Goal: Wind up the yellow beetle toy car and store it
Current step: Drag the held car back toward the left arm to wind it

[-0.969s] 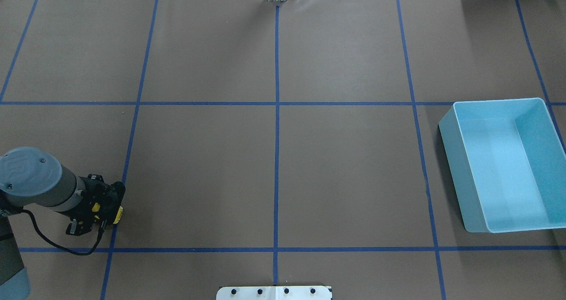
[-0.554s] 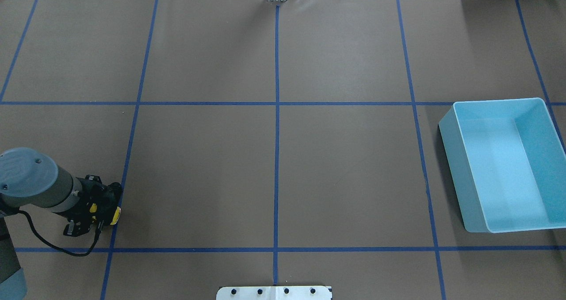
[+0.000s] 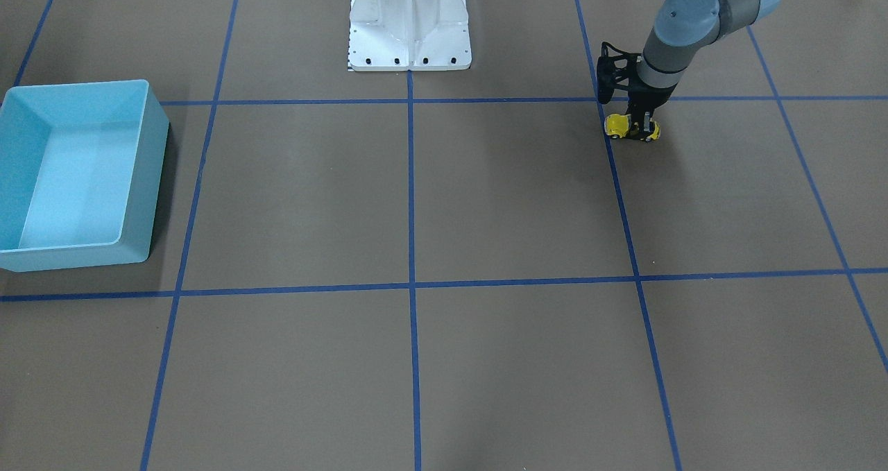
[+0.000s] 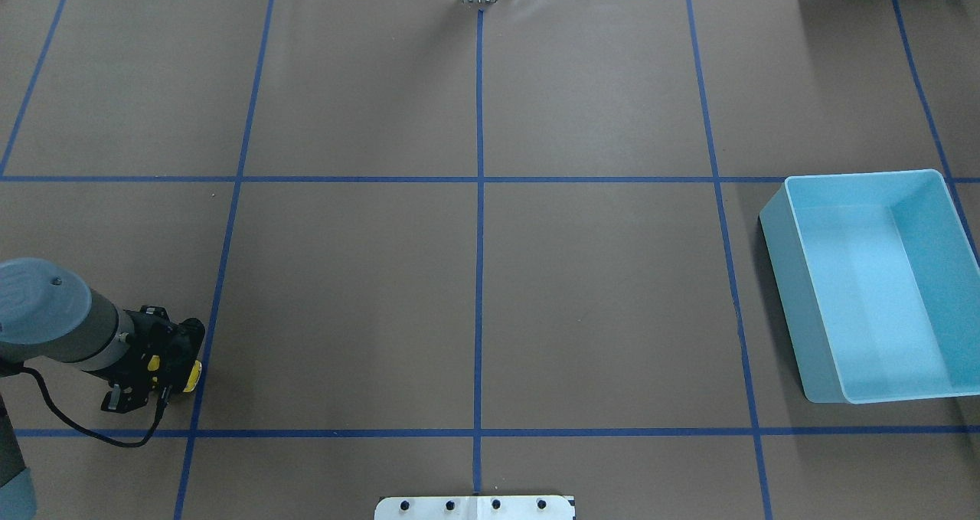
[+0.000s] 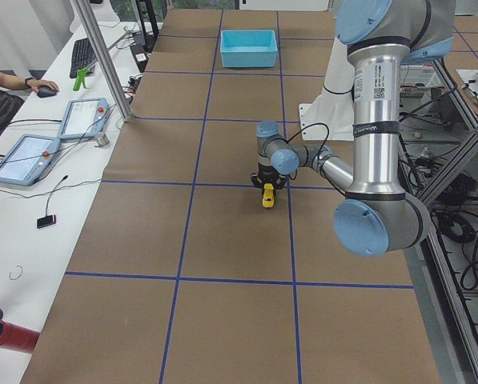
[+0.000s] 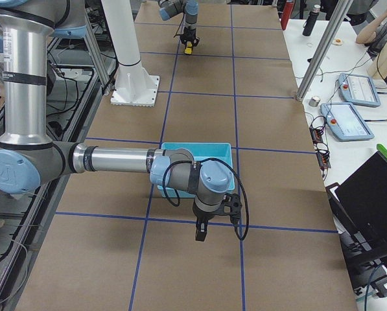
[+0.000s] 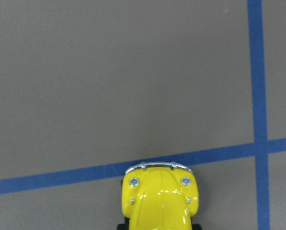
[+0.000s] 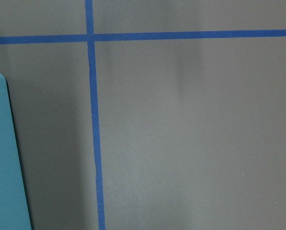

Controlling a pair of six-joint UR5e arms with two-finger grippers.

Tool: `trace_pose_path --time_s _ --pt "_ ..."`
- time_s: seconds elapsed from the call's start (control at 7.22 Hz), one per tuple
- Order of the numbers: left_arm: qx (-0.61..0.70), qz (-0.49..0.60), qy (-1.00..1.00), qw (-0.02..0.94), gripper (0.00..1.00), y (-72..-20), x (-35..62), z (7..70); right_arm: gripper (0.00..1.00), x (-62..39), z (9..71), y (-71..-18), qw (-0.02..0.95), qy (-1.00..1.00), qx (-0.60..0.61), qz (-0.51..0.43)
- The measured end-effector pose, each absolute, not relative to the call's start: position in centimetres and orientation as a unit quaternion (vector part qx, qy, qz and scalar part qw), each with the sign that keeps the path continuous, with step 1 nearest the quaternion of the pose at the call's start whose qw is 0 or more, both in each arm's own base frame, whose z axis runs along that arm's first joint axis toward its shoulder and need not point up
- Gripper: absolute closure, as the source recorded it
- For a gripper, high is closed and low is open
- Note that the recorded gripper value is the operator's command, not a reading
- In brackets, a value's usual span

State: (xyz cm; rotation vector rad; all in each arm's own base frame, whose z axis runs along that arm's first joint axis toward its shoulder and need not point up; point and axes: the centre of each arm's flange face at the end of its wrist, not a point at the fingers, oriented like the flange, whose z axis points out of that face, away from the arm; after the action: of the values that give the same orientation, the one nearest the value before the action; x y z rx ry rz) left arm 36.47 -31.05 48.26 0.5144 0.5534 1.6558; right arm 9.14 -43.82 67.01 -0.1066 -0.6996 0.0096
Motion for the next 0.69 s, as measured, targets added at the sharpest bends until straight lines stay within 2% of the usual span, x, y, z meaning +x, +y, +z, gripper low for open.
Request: trace_pose_path --time_s 0.55,0.69 --pt "0.224 0.718 0.245 0.612 1.00 -30.91 36.13 48.76 0.01 9.15 67.01 -43.82 0.938 -0.343 -0.052 0.005" --pt "0.224 0.718 0.246 0.612 0.92 -30.88 36.09 48.79 0.01 9.14 67.00 -43.83 0.938 -0.343 -0.052 0.005"
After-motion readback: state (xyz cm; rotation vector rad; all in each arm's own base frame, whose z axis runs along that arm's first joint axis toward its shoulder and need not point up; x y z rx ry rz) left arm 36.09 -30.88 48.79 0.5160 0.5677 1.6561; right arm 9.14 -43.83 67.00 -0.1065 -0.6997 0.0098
